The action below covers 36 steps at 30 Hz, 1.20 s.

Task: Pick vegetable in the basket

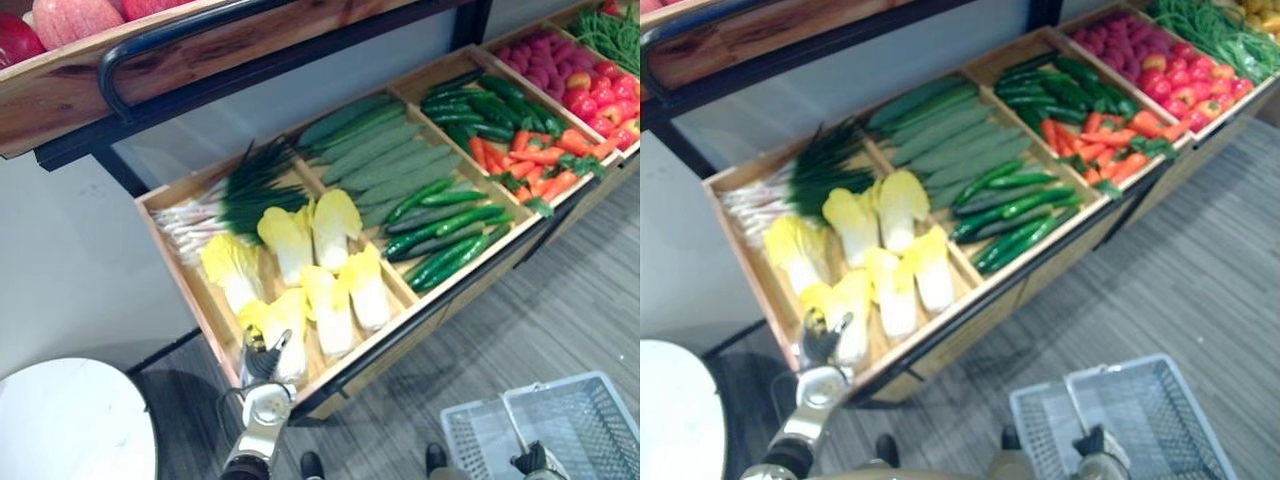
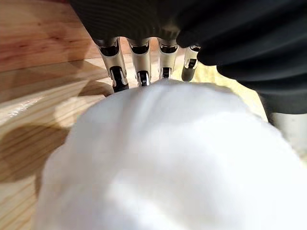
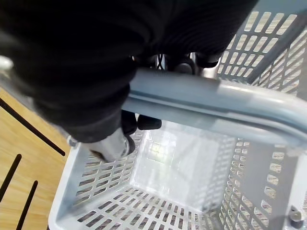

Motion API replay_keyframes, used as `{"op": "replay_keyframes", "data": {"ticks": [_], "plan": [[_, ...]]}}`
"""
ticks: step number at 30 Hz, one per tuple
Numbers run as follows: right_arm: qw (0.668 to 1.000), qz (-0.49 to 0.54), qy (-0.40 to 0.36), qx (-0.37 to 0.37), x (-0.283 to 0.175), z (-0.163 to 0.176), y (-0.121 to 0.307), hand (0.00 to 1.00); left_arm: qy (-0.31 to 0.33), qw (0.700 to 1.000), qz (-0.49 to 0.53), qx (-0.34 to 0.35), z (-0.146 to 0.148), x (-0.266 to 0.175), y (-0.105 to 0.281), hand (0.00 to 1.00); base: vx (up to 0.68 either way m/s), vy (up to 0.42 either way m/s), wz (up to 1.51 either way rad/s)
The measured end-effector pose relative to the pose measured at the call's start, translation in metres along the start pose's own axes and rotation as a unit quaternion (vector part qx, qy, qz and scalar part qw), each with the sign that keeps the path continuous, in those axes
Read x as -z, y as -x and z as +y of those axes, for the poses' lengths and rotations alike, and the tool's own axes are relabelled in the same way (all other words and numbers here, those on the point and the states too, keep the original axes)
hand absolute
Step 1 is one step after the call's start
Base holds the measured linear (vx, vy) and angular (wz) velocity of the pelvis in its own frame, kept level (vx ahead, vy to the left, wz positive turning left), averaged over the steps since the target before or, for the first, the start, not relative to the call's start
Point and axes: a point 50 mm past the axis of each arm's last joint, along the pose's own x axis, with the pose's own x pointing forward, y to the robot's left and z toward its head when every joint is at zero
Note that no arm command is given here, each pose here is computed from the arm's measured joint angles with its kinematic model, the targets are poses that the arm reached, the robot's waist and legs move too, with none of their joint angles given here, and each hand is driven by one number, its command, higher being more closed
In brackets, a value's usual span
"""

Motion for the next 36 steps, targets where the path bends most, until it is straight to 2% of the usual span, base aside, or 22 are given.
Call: {"op": "replay_keyframes", "data": {"ticks": [5, 6, 28, 29, 32, 33, 36], "plan": [[1.000, -0.004, -0.002, -0.001, -0.002, 0.000, 0.000, 1.00, -0.009, 1.000, 0.000, 0.007, 0.001, -0.001, -0.001, 0.00, 0.01, -0.001, 0.03], [1.000, -0.004, -0.001, -0.002, -0.002, 0.001, 0.000, 1.00, -0.011, 1.000, 0.000, 0.008, 0.001, -0.001, -0.001, 1.00, 0.00, 0.000, 0.00], [1.000, -0.021, 0.006, -0.002, -0.007, 0.001, 0.000, 1.00, -0.024, 1.000, 0.000, 0.011, 0.008, 0.003, -0.001, 1.00, 0.00, 0.000, -0.01], [1.000, -0.022, 0.007, -0.003, -0.007, 0.001, 0.000, 1.00, -0.024, 1.000, 0.000, 0.011, 0.008, 0.003, -0.001, 0.00, 0.00, 0.000, 0.00], [1.000, -0.027, 0.012, -0.004, -0.009, 0.002, 0.001, 1.00, -0.026, 1.000, 0.001, 0.017, 0.007, 0.005, 0.002, 0.00, 0.00, 0.000, 0.00], [1.000, -0.029, 0.012, -0.003, -0.009, 0.002, 0.001, 1.00, -0.026, 1.000, 0.001, 0.017, 0.007, 0.005, 0.002, 1.00, 0.00, 0.000, 0.00], [0.999, -0.034, 0.013, -0.006, -0.011, 0.002, 0.001, 1.00, -0.027, 0.999, -0.001, 0.023, 0.006, 0.005, 0.004, 1.00, 0.00, 0.000, 0.00]]}}
